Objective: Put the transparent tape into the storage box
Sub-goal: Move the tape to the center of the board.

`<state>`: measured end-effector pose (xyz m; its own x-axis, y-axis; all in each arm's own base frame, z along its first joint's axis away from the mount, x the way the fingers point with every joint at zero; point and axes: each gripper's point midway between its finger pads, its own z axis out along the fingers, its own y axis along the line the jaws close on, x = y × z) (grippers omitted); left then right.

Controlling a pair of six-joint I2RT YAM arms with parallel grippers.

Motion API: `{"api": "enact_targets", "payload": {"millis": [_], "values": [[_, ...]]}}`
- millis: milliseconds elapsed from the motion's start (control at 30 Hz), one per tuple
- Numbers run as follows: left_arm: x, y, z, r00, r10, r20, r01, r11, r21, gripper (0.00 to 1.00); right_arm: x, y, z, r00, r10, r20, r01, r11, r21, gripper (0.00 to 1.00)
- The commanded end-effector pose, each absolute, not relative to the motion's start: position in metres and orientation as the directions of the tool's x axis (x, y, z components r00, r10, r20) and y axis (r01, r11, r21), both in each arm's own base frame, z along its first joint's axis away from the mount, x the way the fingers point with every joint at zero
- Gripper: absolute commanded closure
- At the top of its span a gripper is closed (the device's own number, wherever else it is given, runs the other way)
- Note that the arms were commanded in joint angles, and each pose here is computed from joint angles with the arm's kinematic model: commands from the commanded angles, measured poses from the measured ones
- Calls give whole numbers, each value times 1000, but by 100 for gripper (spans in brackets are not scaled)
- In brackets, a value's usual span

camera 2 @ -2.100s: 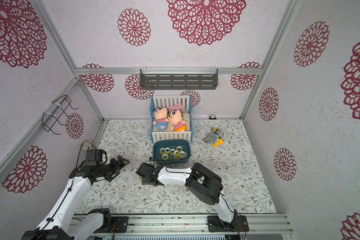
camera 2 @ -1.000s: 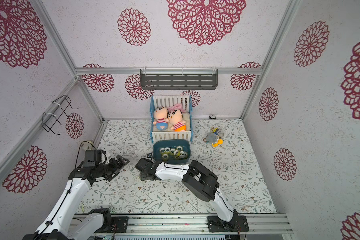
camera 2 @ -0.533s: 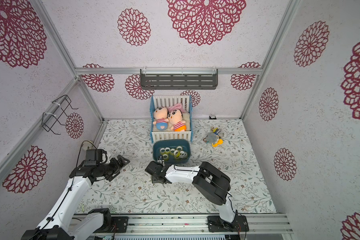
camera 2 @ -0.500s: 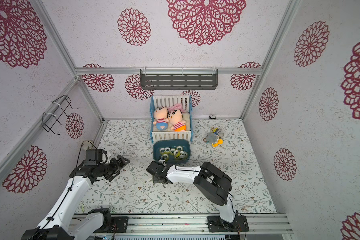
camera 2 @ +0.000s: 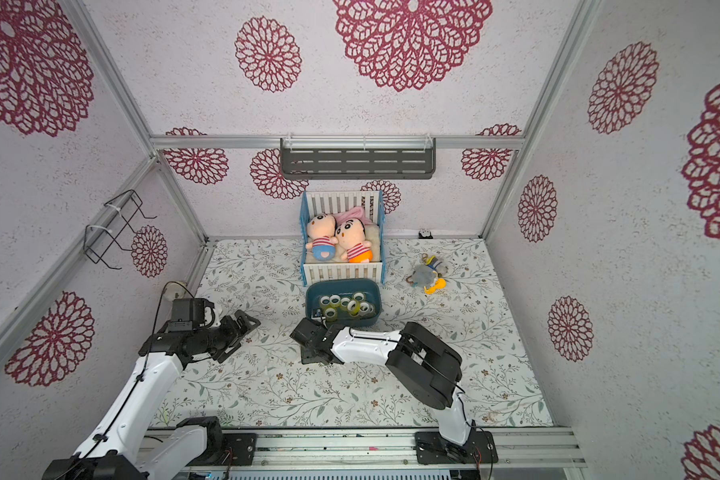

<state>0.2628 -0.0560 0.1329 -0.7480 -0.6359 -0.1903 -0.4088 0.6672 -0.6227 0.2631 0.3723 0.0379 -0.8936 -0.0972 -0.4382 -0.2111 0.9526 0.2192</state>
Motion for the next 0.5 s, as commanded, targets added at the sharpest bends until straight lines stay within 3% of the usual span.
{"api": "enact_targets", "payload": {"millis": [0, 467], "values": [[264, -55, 135, -741, -641, -199, -403, 662, -631, 3, 269, 358, 49, -880, -75, -469, -193, 959, 208, 35], [262, -55, 135, -739, -644, -200, -404, 660, -633, 3, 262, 346, 68, -861, -48, -507, -222, 931, 289, 35]]}}
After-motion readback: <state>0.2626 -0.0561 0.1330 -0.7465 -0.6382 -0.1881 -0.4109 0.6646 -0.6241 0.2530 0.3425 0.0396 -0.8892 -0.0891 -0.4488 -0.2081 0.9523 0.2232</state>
